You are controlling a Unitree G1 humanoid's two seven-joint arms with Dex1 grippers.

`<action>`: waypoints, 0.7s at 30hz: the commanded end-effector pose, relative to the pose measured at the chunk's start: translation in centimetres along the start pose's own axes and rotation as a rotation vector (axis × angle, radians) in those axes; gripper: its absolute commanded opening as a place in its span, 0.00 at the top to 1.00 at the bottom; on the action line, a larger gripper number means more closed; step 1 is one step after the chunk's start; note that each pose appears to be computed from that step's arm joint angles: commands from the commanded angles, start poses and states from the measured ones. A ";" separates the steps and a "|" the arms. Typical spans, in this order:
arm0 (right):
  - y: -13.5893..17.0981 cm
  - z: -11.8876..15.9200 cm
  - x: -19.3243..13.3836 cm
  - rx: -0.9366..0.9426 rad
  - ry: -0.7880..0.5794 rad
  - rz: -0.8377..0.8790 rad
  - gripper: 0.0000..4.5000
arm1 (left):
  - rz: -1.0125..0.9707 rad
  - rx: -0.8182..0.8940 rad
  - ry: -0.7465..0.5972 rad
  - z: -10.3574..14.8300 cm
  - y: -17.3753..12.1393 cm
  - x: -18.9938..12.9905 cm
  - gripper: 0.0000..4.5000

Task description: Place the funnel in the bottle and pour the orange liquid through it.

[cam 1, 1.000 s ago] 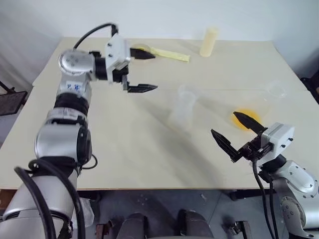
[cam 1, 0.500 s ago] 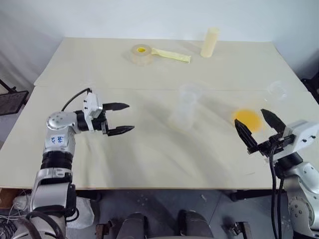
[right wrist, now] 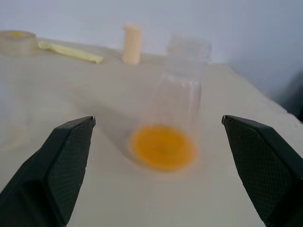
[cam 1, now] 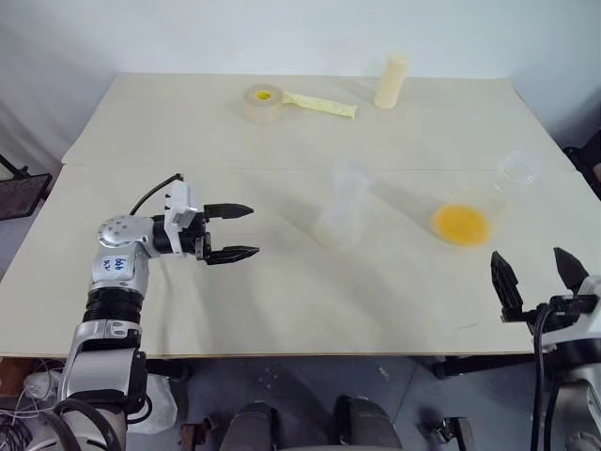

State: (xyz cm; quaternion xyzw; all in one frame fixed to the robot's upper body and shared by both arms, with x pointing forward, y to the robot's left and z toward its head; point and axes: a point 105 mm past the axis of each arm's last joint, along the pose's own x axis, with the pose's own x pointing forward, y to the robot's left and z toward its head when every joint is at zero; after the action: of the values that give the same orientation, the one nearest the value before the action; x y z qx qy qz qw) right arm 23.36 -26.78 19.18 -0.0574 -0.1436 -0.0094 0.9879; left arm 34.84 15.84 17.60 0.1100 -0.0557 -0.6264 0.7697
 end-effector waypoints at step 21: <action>-2.4 -0.9 10.7 -0.056 -0.025 -0.056 0.00 | 0.021 0.087 -0.016 1.2 0.3 0.6 0.01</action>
State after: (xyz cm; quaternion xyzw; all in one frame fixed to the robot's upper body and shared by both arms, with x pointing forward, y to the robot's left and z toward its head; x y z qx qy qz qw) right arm 33.77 -29.10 20.60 -0.0708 -0.1348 -0.0321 0.9878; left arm 35.21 15.22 18.15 0.1282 -0.0745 -0.6173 0.7727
